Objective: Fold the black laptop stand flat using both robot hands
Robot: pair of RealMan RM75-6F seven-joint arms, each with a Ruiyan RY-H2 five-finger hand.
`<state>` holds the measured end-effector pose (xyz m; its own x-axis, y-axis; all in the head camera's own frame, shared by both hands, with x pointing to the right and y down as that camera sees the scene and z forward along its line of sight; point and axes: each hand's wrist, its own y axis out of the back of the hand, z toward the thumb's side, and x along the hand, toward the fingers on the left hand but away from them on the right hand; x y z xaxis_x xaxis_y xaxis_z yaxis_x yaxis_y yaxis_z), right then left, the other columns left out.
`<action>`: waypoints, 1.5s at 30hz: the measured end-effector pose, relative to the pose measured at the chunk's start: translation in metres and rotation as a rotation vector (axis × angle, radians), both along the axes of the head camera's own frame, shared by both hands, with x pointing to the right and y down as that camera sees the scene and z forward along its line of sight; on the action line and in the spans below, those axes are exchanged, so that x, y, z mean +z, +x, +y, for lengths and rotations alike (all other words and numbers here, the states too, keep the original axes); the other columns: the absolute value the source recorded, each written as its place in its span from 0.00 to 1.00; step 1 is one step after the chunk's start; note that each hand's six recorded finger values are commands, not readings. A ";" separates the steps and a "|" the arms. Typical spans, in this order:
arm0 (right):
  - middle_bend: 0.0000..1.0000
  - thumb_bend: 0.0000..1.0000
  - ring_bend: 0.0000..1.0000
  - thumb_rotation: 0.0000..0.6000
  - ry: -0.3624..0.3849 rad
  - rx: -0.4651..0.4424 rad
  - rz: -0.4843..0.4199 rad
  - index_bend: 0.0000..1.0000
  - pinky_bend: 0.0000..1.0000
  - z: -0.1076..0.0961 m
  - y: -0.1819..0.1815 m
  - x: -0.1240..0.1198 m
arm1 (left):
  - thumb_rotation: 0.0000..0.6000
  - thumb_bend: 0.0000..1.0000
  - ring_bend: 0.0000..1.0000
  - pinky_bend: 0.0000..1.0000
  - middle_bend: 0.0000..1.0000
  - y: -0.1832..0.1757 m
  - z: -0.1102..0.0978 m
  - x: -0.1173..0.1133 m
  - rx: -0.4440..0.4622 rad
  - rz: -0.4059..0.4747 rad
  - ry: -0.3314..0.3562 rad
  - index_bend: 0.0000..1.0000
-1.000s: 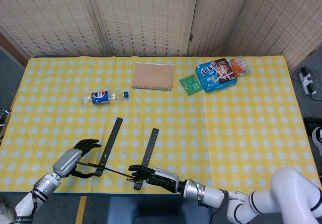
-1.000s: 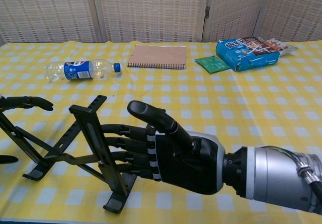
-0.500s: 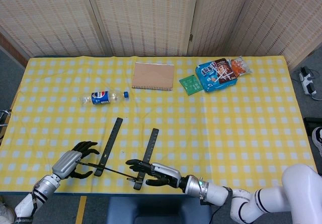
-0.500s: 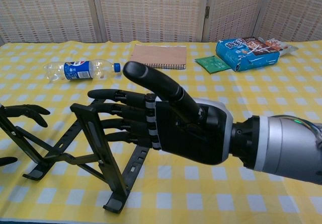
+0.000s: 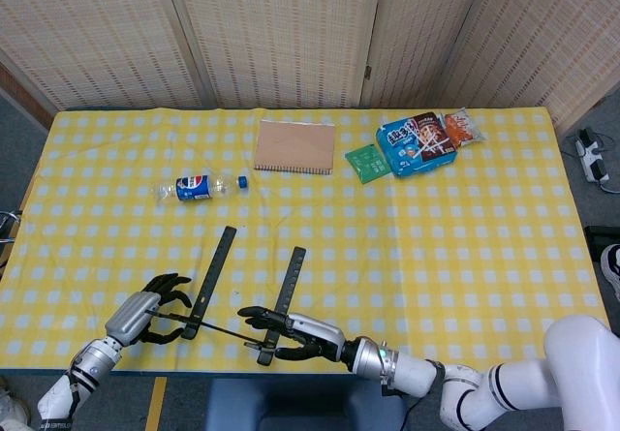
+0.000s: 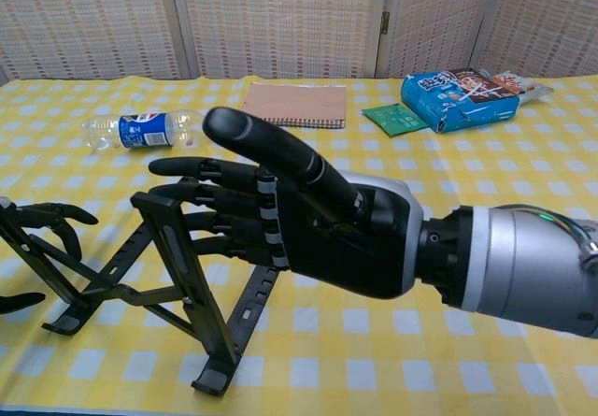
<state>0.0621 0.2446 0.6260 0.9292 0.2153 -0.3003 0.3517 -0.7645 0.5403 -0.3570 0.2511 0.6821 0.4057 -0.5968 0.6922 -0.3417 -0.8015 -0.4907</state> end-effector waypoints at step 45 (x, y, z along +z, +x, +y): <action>0.00 0.20 0.01 0.39 -0.024 0.010 0.019 0.00 0.00 0.002 0.002 0.011 | 1.00 0.39 0.04 0.00 0.19 0.000 0.008 0.005 -0.082 0.044 -0.052 0.53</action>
<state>0.0644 0.2468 0.6373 0.9213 0.2168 -0.3227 0.3693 -0.7476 0.5521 -0.3569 0.2595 0.6874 0.3872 -0.5931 0.7058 -0.4278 -0.7938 -0.4323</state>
